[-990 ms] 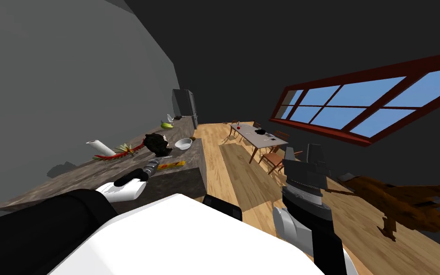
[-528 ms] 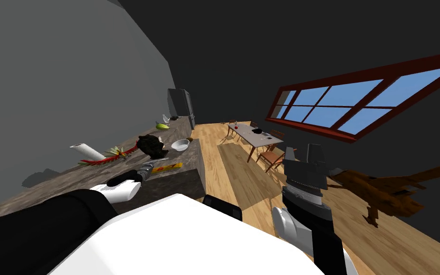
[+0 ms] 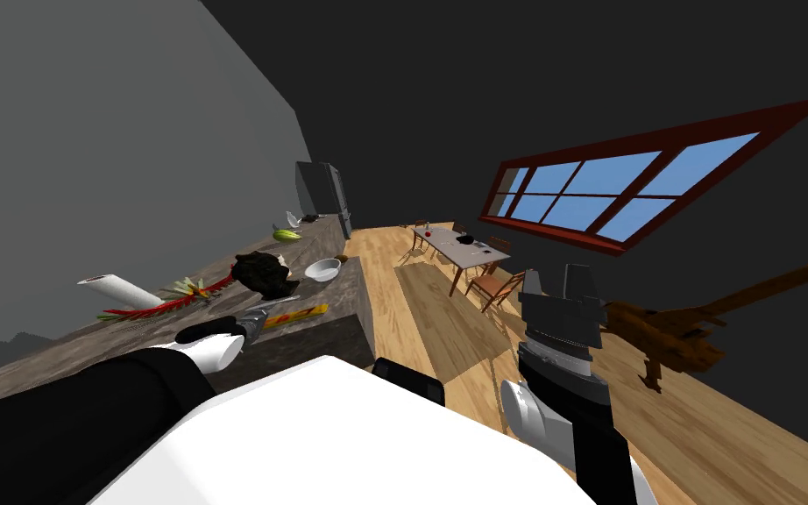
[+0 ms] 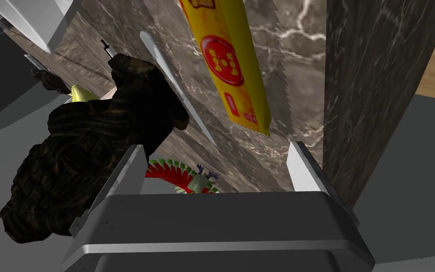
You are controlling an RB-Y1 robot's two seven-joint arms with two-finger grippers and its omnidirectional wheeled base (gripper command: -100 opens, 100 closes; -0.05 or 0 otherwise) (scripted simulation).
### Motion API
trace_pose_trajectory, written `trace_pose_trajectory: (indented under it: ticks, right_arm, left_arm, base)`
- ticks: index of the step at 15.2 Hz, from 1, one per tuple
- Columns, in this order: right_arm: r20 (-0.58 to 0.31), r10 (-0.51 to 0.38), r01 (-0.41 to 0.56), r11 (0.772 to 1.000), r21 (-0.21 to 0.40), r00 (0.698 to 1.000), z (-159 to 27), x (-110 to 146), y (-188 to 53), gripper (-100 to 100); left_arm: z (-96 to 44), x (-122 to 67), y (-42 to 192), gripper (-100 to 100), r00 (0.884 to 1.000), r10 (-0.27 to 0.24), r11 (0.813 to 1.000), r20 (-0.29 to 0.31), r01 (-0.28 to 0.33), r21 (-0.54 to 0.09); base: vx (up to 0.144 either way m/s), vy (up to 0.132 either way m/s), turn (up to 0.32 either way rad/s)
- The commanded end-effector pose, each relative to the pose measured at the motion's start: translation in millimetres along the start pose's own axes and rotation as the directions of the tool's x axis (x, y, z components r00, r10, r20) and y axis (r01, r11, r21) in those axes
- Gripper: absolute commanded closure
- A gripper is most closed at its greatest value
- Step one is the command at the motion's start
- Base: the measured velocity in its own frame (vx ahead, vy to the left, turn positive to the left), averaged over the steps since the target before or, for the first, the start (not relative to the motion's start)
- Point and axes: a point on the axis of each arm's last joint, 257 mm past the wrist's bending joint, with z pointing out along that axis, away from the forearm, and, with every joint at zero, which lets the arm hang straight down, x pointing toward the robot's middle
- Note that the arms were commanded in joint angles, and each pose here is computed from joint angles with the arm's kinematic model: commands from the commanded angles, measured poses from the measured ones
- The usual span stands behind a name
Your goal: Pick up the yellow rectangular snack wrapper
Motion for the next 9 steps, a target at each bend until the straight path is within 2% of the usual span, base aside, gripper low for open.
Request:
trace_pose_trajectory:
  ticks: [1,3,4,7,8,9]
  right_arm:
    - [0.000,0.000,0.000,1.000,0.000,1.000,0.0,0,0,0]
    - [0.000,0.000,0.000,1.000,0.000,1.000,0.0,0,0,0]
    - [0.000,0.000,0.000,1.000,0.000,1.000,0.0,0,0,0]
    - [0.000,0.000,0.000,1.000,0.000,1.000,0.0,0,0,0]
    - [0.000,0.000,0.000,1.000,0.000,1.000,0.0,0,0,0]
    - [0.000,0.000,0.000,1.000,0.000,1.000,0.0,0,0,0]
  left_arm:
    - [-1.3,-6.6,14,-100,1.000,-0.022,0.998,0.003,0.022,-0.051]
    - [-1.6,-6.3,20,-100,1.000,-0.022,0.997,0.002,0.022,-0.073]
    - [-3.8,-15.3,31,-100,0.999,-0.053,0.992,0.006,0.054,-0.111]
    - [-4.8,-14.5,39,-100,0.999,-0.053,0.988,0.005,0.054,-0.142]
    - [-7.8,-21.8,49,-100,0.996,-0.086,0.980,0.007,0.086,-0.179]
    - [-8.6,-21.1,54,-100,0.996,-0.086,0.977,0.006,0.085,-0.197]
  base:
    - [0.035,0.017,-0.140]
    - [0.020,0.011,-0.024]
    - [0.025,0.007,-0.127]
    - [0.026,0.011,-0.058]
    - [0.031,0.008,-0.104]
    - [0.040,0.014,-0.139]
